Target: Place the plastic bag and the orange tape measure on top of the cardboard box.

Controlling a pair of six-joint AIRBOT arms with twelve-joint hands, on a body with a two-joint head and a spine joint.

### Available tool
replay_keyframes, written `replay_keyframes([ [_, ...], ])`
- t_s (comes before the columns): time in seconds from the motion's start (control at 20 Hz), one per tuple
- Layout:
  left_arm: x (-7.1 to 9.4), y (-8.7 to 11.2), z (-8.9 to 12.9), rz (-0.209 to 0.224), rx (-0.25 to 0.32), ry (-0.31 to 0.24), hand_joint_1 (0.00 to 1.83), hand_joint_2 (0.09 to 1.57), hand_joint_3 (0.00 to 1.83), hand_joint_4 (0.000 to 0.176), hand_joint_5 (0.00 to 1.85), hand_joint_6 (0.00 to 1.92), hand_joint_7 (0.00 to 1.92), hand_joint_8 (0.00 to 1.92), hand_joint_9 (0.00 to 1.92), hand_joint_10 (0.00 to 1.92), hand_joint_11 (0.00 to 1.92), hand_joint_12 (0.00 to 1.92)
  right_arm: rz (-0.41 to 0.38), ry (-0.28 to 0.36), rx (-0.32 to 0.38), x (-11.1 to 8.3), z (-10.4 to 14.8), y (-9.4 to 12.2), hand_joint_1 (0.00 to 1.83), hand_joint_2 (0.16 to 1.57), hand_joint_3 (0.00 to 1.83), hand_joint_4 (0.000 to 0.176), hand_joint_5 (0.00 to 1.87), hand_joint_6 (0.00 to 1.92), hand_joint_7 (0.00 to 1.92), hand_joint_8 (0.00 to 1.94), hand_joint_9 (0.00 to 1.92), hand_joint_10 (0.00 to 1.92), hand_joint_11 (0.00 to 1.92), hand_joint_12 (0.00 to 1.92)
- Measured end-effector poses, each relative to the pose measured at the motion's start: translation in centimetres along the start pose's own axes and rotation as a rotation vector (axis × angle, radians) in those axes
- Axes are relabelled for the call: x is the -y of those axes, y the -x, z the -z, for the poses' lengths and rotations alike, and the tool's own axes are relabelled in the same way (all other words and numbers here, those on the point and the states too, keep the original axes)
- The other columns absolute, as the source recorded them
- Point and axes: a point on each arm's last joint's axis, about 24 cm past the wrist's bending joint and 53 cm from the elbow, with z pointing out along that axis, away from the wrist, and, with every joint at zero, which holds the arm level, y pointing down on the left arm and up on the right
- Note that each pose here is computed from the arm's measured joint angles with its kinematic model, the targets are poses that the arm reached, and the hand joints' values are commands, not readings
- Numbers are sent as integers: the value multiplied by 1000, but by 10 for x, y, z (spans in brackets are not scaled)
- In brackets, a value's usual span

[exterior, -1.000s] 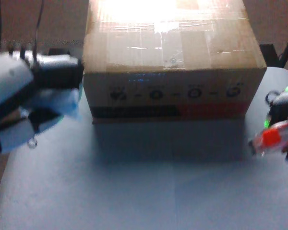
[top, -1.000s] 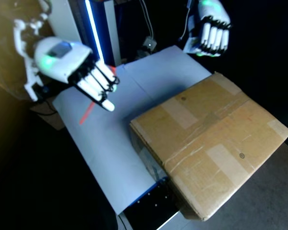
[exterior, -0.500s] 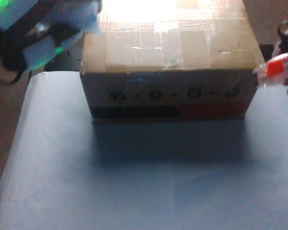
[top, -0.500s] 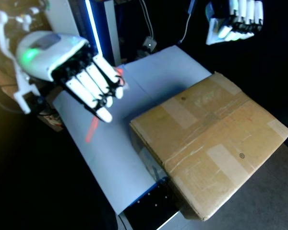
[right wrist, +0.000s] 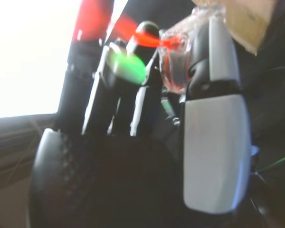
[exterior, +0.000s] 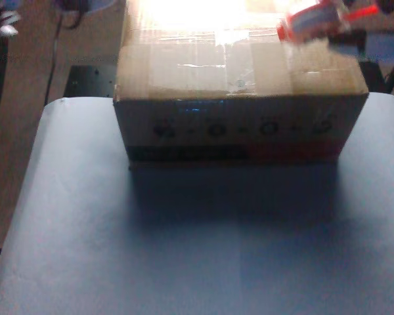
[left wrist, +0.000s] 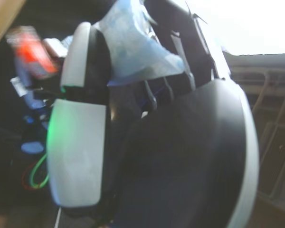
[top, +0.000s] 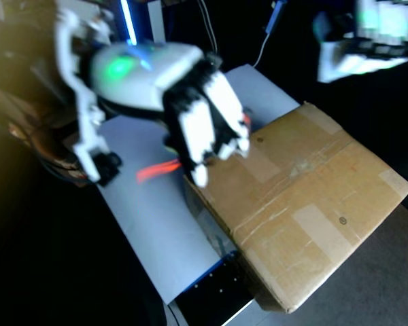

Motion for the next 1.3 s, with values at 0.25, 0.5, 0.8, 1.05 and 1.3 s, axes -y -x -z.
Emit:
replay_keyframes([
  [0.25, -6, -46, -27, 3, -125, 11, 1345, 1192, 0, 0, 870, 1203, 773, 1289, 709, 1455, 539, 1732, 1, -10, -8, 7, -19, -1, 1208, 1101, 0, 0, 1052, 843, 1144, 1854, 1354, 1910, 1448, 1921],
  [0.5, -20, -72, -42, 10, -194, 45, 1363, 1177, 1, 0, 867, 1105, 821, 1296, 749, 1470, 664, 1733, -13, 4, -17, 2, -43, -12, 1265, 1142, 0, 0, 932, 826, 957, 1364, 1117, 1663, 1072, 1884],
  [0.8, -28, -88, -45, 23, -244, 67, 1233, 1068, 0, 0, 626, 414, 632, 513, 455, 864, 143, 1648, -14, -1, -53, 3, -47, -24, 1242, 1183, 7, 0, 887, 875, 838, 1571, 1035, 1851, 1053, 1921],
  [1.05, -23, -91, -44, 14, -250, 56, 923, 972, 0, 0, 344, 0, 204, 0, 132, 2, 0, 815, -15, -3, -63, 3, -47, -26, 1372, 1150, 0, 0, 907, 891, 864, 1232, 852, 1461, 842, 1819],
  [1.3, -24, -94, -37, 13, -261, 58, 887, 962, 0, 0, 356, 3, 211, 2, 108, 14, 0, 652, -25, 11, -75, -6, -46, -31, 1131, 996, 0, 0, 649, 861, 855, 1389, 999, 1582, 968, 1888],
])
